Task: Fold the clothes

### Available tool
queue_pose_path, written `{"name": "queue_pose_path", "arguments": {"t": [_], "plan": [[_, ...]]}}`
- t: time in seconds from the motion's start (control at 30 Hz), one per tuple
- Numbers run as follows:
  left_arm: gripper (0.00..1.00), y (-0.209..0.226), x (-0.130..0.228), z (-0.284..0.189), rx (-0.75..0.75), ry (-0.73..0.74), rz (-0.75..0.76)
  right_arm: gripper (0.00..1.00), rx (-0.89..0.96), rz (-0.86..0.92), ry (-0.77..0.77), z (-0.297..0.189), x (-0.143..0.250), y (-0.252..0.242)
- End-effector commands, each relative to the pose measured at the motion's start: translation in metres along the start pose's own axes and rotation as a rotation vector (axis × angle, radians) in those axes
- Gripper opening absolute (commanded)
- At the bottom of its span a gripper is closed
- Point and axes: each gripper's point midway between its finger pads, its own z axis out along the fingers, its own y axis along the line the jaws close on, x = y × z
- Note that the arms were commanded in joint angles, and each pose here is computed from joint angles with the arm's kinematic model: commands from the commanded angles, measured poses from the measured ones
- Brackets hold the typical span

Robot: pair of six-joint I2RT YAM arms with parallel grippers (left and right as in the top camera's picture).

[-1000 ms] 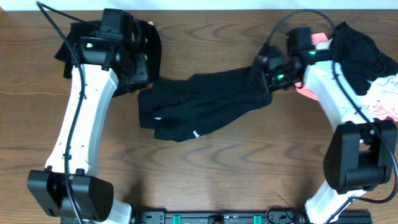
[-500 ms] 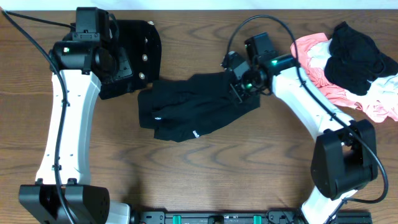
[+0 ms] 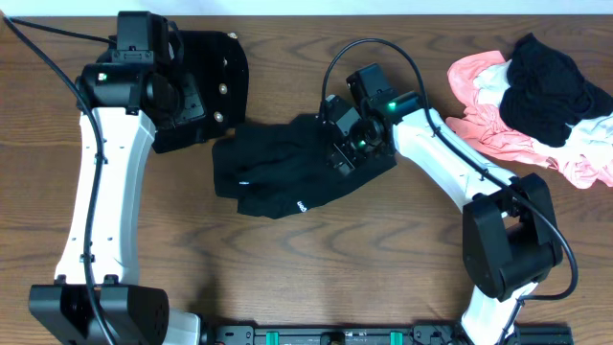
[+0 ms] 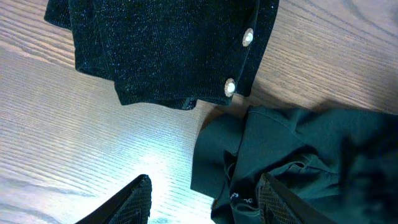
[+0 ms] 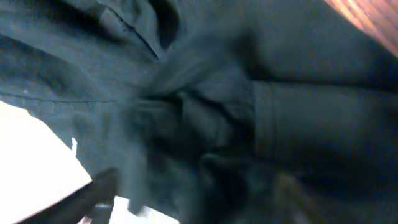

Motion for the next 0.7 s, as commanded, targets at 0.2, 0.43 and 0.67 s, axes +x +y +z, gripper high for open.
{"name": "queue_pose_path", "arguments": {"t": [0.2, 0.43, 0.67], "plan": [[0.56, 0.001, -0.003, -0.008, 0.004, -0.021, -0.017, 0.84, 0.055, 0.075, -0.11, -0.043, -0.034, -0.021], [0.56, 0.001, -0.003, -0.008, 0.004, -0.021, -0.018, 0.75, 0.088, 0.229, -0.122, -0.04, -0.025, -0.061], [0.56, 0.001, -0.003, -0.008, 0.004, -0.021, -0.018, 0.75, 0.028, 0.255, -0.085, -0.011, -0.018, -0.062]]}}
